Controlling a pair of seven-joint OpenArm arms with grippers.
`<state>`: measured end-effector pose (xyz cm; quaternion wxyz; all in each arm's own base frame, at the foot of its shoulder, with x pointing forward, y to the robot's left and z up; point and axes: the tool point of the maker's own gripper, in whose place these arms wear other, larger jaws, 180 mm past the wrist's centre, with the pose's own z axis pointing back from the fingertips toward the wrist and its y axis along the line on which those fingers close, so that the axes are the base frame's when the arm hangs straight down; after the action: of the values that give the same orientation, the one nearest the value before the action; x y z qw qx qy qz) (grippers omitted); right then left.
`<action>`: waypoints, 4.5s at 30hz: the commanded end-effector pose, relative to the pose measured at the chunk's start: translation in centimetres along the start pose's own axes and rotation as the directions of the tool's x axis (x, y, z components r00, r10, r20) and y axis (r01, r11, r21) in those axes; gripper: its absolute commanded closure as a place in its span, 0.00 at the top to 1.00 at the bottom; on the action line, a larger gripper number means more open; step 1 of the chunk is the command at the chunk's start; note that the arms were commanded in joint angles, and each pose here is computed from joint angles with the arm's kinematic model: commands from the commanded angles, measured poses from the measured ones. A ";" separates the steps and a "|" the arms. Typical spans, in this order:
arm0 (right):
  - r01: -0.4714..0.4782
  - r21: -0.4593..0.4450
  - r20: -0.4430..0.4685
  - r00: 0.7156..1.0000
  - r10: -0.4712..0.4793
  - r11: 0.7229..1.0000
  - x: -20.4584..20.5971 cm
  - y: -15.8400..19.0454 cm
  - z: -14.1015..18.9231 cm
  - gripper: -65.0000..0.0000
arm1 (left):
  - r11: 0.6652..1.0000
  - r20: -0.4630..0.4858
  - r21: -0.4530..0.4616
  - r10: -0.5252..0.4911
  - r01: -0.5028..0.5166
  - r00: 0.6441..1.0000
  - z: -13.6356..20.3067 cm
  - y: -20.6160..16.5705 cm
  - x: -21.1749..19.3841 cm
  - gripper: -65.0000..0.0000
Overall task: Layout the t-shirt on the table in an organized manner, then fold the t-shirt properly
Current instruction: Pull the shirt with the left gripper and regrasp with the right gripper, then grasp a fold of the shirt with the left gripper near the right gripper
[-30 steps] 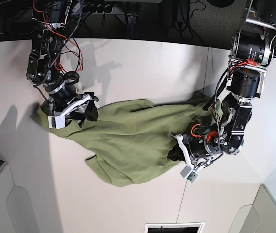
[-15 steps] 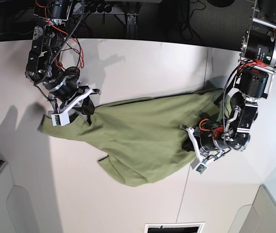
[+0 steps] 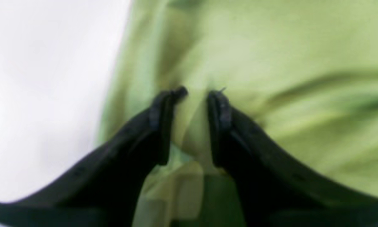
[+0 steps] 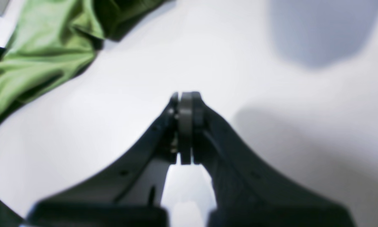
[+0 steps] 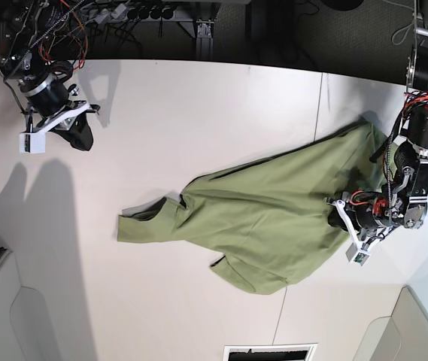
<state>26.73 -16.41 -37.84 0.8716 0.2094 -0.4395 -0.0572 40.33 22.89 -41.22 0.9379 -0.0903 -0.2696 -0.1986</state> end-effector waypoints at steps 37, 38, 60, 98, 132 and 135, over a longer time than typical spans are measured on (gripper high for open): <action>-0.163 0.150 -0.097 0.979 0.179 0.975 0.4 6.4 -7.8 0.00 | 0.964 0.154 -0.259 -0.025 0.064 0.988 -0.6 -8.1 5.9 0.35; -0.171 0.130 -0.081 0.980 0.182 0.977 0.7 6.0 -6.9 0.00 | 0.966 0.150 -0.250 -0.035 0.072 0.988 -0.7 -7.9 5.7 0.35; -0.055 -0.030 0.000 0.998 0.055 0.998 2.0 -1.7 1.8 0.18 | 0.942 0.245 -0.326 0.000 0.082 0.969 0.9 -10.1 8.6 0.35; -0.193 0.055 -0.150 0.968 0.199 0.980 -0.7 3.8 -6.4 0.00 | 0.773 0.261 -0.598 -0.060 0.211 0.963 6.0 -25.5 -1.5 0.35; -0.120 0.091 -0.022 0.992 0.123 0.989 3.2 5.4 -5.7 0.20 | 0.851 0.277 -0.481 -0.078 0.208 0.958 10.2 -19.5 -2.6 0.35; -0.121 0.109 -0.006 0.992 0.122 0.987 3.6 5.7 -5.7 0.20 | 0.867 0.256 -0.428 -0.153 0.254 0.954 9.7 -19.7 -4.5 0.35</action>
<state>31.94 -10.62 -37.50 0.8799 0.2211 -0.4204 0.0143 23.39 9.39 -35.48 0.8402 -0.2936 -0.3042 -0.3397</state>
